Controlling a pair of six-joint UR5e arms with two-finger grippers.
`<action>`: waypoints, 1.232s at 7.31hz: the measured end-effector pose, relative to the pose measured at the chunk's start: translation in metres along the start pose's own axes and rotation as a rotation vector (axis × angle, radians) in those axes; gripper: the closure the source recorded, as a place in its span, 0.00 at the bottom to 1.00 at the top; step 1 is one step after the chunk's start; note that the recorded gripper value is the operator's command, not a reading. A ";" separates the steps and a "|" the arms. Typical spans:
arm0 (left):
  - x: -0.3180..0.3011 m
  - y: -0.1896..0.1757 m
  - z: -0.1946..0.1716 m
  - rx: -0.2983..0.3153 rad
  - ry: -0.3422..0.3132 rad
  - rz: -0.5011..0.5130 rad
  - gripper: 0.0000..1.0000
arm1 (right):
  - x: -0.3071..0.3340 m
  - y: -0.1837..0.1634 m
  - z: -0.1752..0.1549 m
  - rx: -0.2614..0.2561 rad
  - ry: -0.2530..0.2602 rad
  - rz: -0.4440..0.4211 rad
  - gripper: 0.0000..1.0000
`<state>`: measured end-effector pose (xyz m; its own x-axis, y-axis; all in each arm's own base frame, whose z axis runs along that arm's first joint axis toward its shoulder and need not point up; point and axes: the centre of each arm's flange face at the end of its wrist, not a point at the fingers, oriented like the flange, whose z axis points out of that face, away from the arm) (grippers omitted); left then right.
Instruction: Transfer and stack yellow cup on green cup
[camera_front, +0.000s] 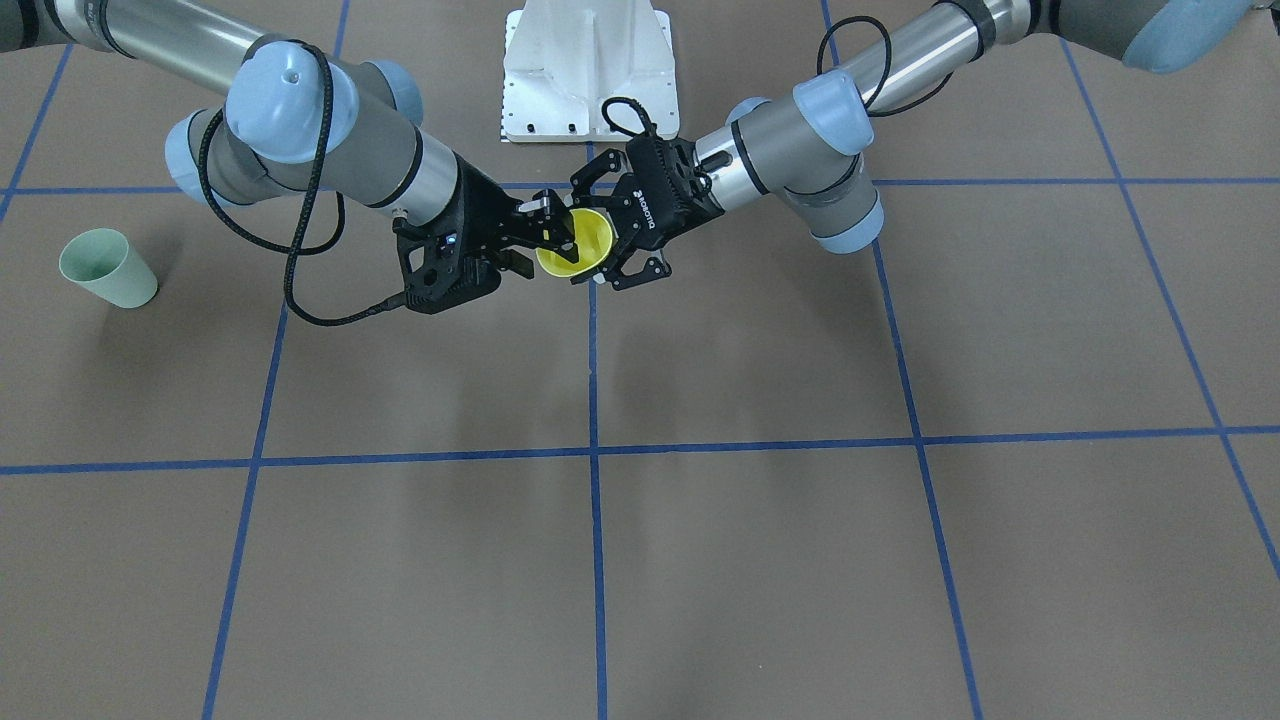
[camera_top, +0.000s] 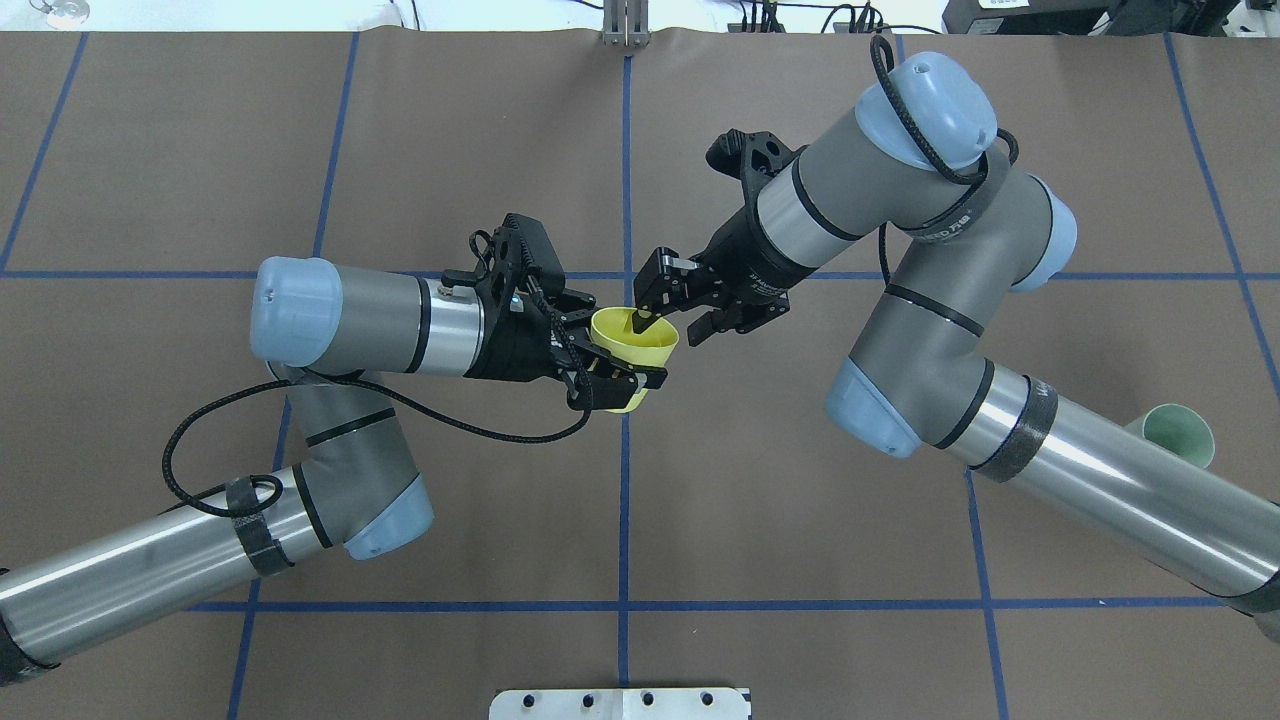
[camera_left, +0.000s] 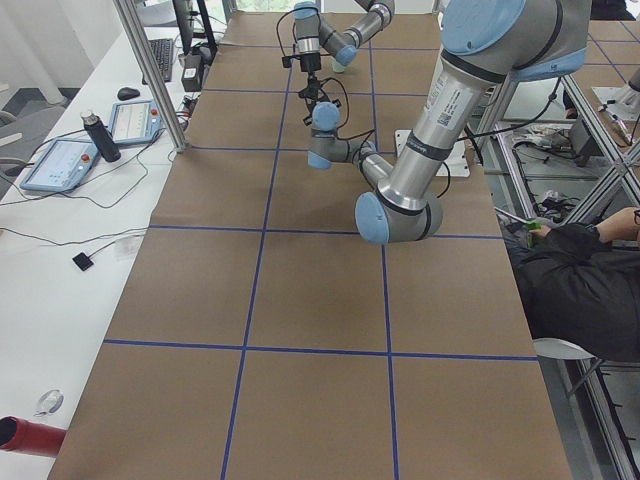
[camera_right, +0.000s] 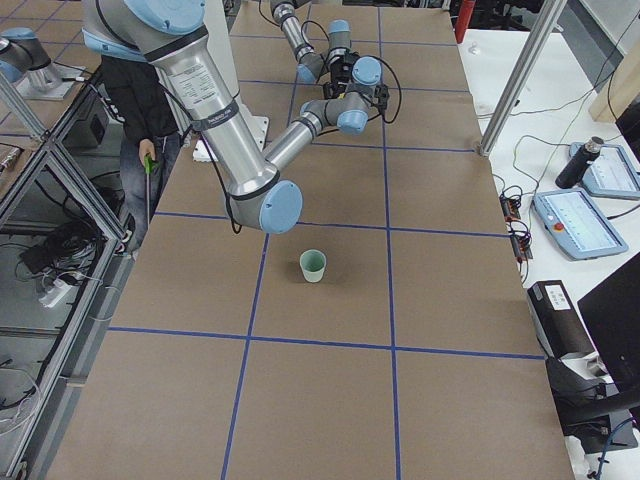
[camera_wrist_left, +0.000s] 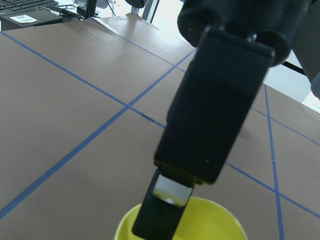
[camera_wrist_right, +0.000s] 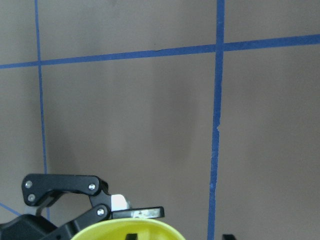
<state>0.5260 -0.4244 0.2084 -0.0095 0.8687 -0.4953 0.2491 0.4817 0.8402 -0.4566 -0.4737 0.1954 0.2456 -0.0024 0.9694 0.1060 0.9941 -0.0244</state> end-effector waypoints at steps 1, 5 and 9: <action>-0.001 -0.001 0.002 0.000 -0.001 0.000 0.76 | 0.000 0.000 0.000 -0.002 0.000 0.000 0.53; 0.001 -0.006 0.004 0.007 0.005 0.000 0.77 | 0.005 0.000 0.000 -0.004 0.003 0.004 0.57; 0.000 -0.006 0.002 0.009 0.003 -0.002 0.78 | 0.010 0.000 -0.003 -0.015 0.004 0.009 0.70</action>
<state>0.5262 -0.4276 0.2028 -0.0130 0.8683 -0.4958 0.2574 0.4821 0.8375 -0.4514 -0.4739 0.2040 0.2501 0.0059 0.9682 0.1185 0.9923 -0.0366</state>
